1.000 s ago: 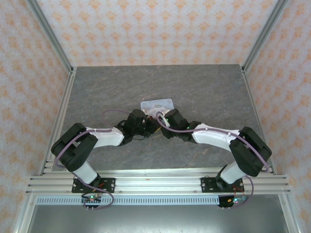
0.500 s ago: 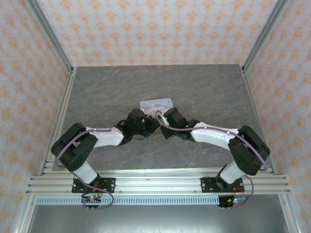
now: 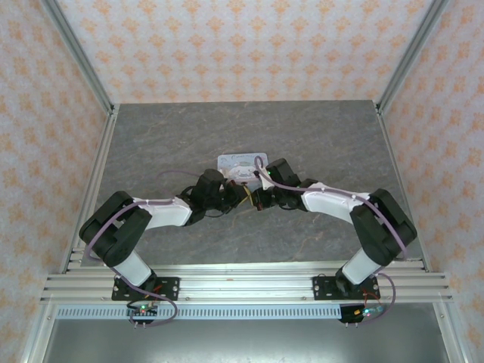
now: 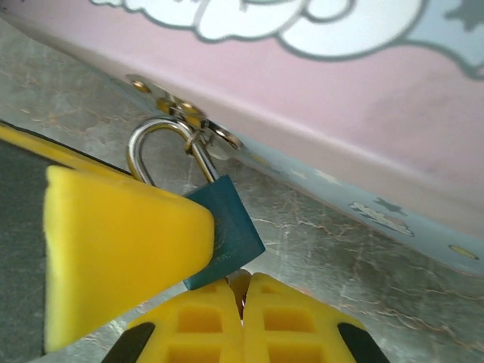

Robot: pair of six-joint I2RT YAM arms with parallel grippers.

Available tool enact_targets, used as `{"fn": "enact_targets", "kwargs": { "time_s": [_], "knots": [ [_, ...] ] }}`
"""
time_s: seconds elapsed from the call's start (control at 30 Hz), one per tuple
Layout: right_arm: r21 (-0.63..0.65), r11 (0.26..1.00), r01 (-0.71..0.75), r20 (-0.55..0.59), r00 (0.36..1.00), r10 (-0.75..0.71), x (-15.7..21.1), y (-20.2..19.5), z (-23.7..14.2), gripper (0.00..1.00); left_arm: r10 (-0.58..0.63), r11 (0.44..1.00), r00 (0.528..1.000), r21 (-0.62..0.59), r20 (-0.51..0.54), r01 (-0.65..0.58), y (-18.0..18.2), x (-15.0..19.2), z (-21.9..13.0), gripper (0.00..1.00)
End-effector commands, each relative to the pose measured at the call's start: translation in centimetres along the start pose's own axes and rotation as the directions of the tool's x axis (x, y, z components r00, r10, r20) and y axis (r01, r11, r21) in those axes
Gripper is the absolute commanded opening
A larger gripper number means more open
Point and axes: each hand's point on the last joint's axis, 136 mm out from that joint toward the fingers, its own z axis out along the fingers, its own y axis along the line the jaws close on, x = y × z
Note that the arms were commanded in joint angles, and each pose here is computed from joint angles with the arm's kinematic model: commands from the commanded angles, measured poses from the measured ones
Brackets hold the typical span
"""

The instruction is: Unlock the padlock with the key

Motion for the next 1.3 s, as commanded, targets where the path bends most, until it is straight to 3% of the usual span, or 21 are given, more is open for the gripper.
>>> {"fn": "enact_targets", "kwargs": {
  "time_s": [0.0, 0.1, 0.2, 0.3, 0.67, 0.87, 1.0, 1.27],
  "knots": [
    [-0.258, 0.966, -0.024, 0.064, 0.997, 0.042, -2.5, 4.8, -0.2, 0.01, 0.054, 0.995, 0.997, 0.081, -0.055, -0.05, -2.4, 1.2, 0.3, 0.0],
    [-0.245, 0.969, -0.04, 0.086, 0.994, 0.063, -2.7, 4.2, -0.4, 0.05, 0.053, 0.996, 0.997, 0.076, -0.054, -0.049, -2.2, 1.2, 0.3, 0.0],
    [-0.209, 0.977, -0.045, 0.108, 0.992, 0.069, -2.8, 3.5, -0.9, 0.28, 0.053, 0.997, 0.997, 0.061, -0.051, -0.049, -1.8, 1.1, 0.4, 0.0],
    [-0.141, 0.988, -0.057, 0.142, 0.987, 0.078, -2.9, 2.1, -1.9, 0.43, 0.058, 0.997, 0.997, 0.049, -0.047, -0.055, -1.3, 1.0, 0.5, 0.0],
    [-0.043, 0.98, -0.195, 0.266, 0.943, 0.2, -2.7, -1.0, -4.0, 0.58, 0.137, 0.987, 0.988, -0.069, -0.075, -0.142, 1.8, 1.4, 0.9, 0.0],
    [-0.083, 0.965, -0.248, 0.269, 0.927, 0.261, -2.5, -1.1, -3.4, 0.58, 0.175, 0.978, 0.98, -0.095, -0.098, -0.184, 2.9, 1.7, 1.1, 0.08],
    [-0.105, 0.956, -0.275, 0.262, 0.92, 0.293, -2.2, -1.1, -2.7, 0.59, 0.189, 0.975, 0.976, -0.102, -0.107, -0.2, 3.1, 1.8, 1.2, 0.21],
    [-0.121, 0.946, -0.3, 0.256, 0.912, 0.322, -1.8, -1.3, -1.4, 0.59, 0.199, 0.975, 0.976, -0.082, -0.087, -0.206, 2.0, 1.6, 0.3, 0.62]
  ]
}}
